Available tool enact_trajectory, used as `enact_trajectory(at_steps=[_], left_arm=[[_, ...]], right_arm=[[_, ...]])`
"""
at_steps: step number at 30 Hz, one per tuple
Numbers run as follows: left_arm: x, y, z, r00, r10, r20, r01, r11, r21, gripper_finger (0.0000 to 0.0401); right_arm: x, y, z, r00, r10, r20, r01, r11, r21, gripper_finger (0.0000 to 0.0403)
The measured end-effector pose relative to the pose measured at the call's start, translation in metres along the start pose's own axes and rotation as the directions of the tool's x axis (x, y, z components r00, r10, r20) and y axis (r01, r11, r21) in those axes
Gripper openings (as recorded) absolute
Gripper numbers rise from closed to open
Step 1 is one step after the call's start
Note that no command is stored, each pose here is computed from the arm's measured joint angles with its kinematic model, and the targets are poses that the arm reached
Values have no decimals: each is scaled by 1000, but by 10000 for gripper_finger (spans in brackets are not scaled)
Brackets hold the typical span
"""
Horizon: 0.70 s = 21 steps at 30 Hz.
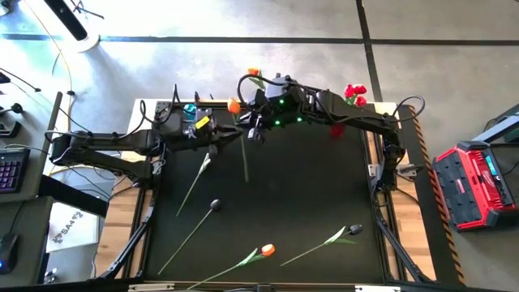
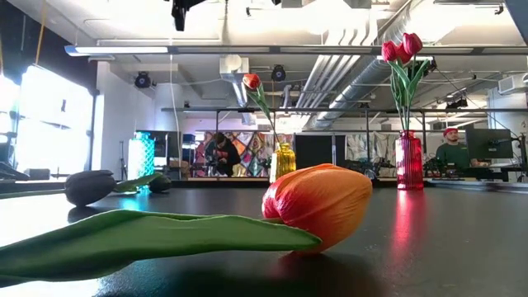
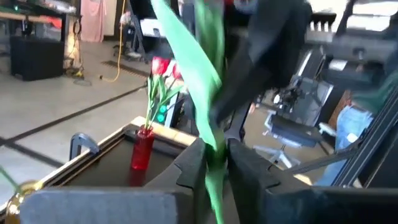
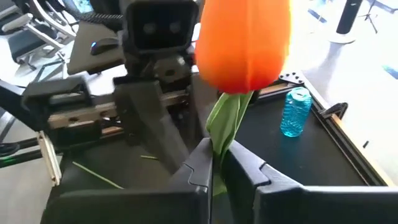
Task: Sort flowers into vase by color
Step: Put the left orange flower into the yellow vase
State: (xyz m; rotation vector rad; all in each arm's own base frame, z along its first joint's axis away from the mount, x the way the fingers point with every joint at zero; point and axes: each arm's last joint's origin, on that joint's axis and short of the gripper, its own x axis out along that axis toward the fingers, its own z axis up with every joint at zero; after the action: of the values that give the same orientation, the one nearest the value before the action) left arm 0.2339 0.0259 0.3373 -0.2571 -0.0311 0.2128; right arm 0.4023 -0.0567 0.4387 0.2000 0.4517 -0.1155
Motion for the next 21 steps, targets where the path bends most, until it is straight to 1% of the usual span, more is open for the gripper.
enact_trajectory(at_steps=[2, 4, 7, 10, 13, 17, 21], left_arm=[[0, 1, -2, 1000, 11, -25, -10, 1000, 4, 71], [0, 2, -5, 998, 32, -49, -31, 999, 8, 86], [-1, 6, -12, 987, 126, -101, -125, 992, 24, 105], [-2, 11, -17, 969, 205, -141, -202, 979, 38, 114], [-2, 14, -18, 958, 240, -155, -242, 970, 3, 115], [-2, 19, -17, 948, 285, -140, -295, 954, -59, 115], [-3, 26, -15, 914, 392, -104, -400, 913, -75, 115]], right_arm=[[0, -4, 0, 1000, -17, -2, 17, 1000, -3, 8], [-3, -7, 0, 998, -55, -8, 55, 998, -20, 5], [-13, -14, 2, 990, -139, -9, 138, 989, -53, 6], [-30, -23, 7, 983, -185, 9, 185, 979, -80, 3], [-47, -34, 11, 978, -209, 20, 210, 974, -86, 2], [-64, -51, 13, 983, -182, 5, 181, 976, -123, 2], [-73, -71, 14, 994, -104, -11, 101, 981, -168, 1]])
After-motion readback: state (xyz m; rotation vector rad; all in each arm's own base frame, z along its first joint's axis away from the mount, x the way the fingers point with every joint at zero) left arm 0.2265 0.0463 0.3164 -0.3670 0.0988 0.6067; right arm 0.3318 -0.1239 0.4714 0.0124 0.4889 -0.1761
